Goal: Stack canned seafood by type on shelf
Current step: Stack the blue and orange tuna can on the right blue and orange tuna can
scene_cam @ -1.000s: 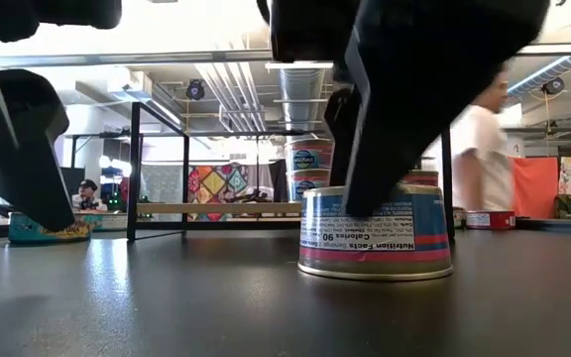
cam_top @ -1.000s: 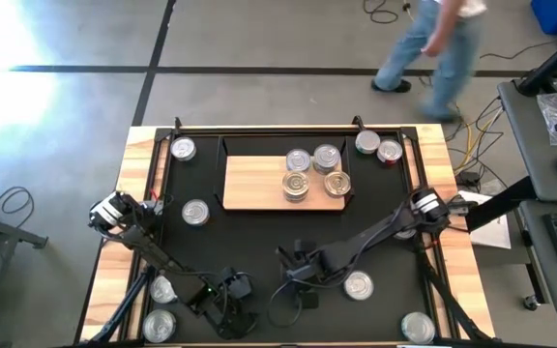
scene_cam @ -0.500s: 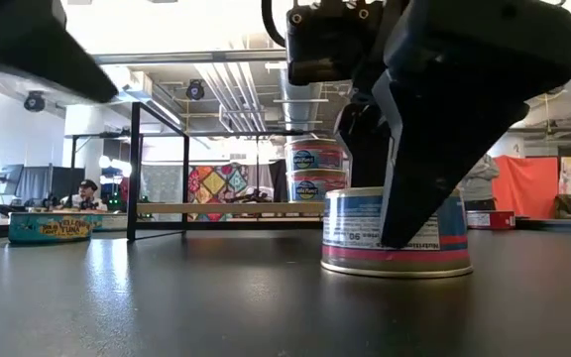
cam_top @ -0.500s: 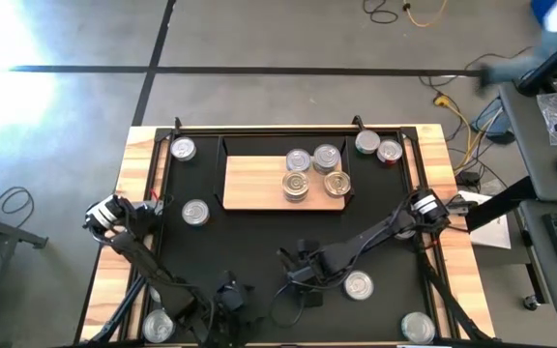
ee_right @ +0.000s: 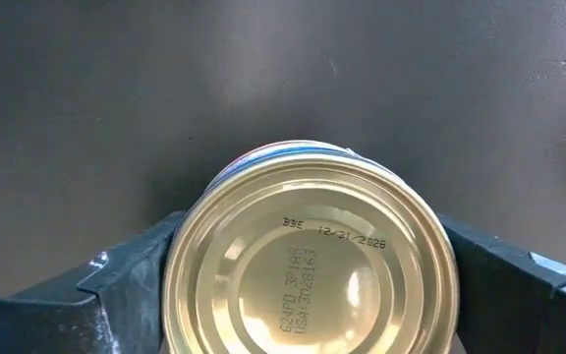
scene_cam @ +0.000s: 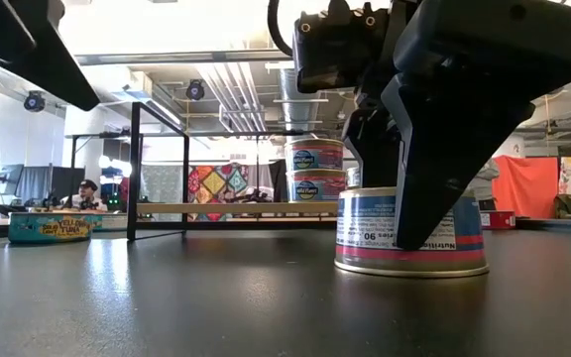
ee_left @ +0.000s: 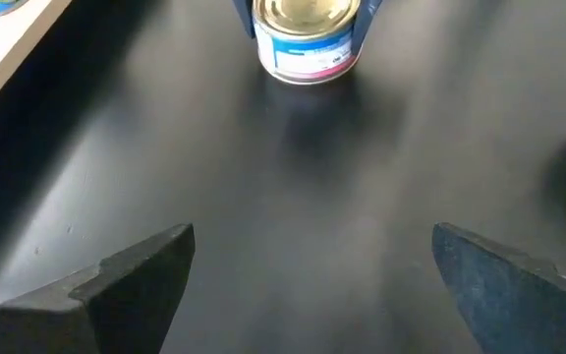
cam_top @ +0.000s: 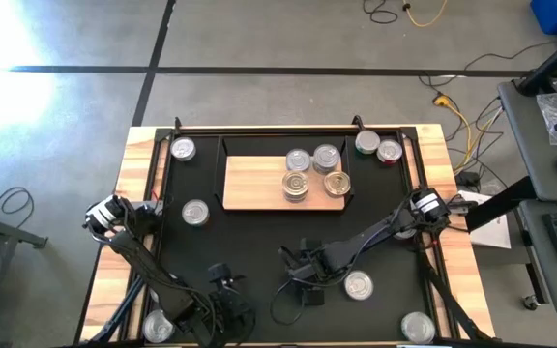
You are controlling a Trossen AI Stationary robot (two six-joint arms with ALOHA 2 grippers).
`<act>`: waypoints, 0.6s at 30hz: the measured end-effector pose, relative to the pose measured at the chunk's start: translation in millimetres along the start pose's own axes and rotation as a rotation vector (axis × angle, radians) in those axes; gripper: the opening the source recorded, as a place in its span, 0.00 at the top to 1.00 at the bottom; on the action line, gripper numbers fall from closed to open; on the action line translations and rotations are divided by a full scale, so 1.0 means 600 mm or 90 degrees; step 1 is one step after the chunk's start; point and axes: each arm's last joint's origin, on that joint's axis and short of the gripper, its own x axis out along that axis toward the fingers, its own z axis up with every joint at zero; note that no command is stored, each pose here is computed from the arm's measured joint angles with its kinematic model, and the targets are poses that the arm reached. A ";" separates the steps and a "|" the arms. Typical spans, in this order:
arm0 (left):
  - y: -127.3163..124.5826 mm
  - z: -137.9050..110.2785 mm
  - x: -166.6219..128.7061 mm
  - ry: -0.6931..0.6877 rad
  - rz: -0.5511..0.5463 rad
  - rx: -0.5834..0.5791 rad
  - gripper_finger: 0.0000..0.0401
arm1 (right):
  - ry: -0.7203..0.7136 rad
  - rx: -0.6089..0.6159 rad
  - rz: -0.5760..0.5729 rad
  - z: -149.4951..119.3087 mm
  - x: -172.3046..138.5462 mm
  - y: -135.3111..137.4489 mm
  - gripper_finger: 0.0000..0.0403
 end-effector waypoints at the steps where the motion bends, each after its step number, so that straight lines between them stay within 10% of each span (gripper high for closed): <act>1: 0.001 -0.001 0.001 0.001 0.001 -0.004 0.01 | 0.000 0.000 0.000 0.000 0.000 -0.001 0.08; 18: 0.005 -0.011 0.005 0.024 0.002 -0.050 0.01 | 0.024 0.035 0.008 0.021 -0.028 -0.004 0.01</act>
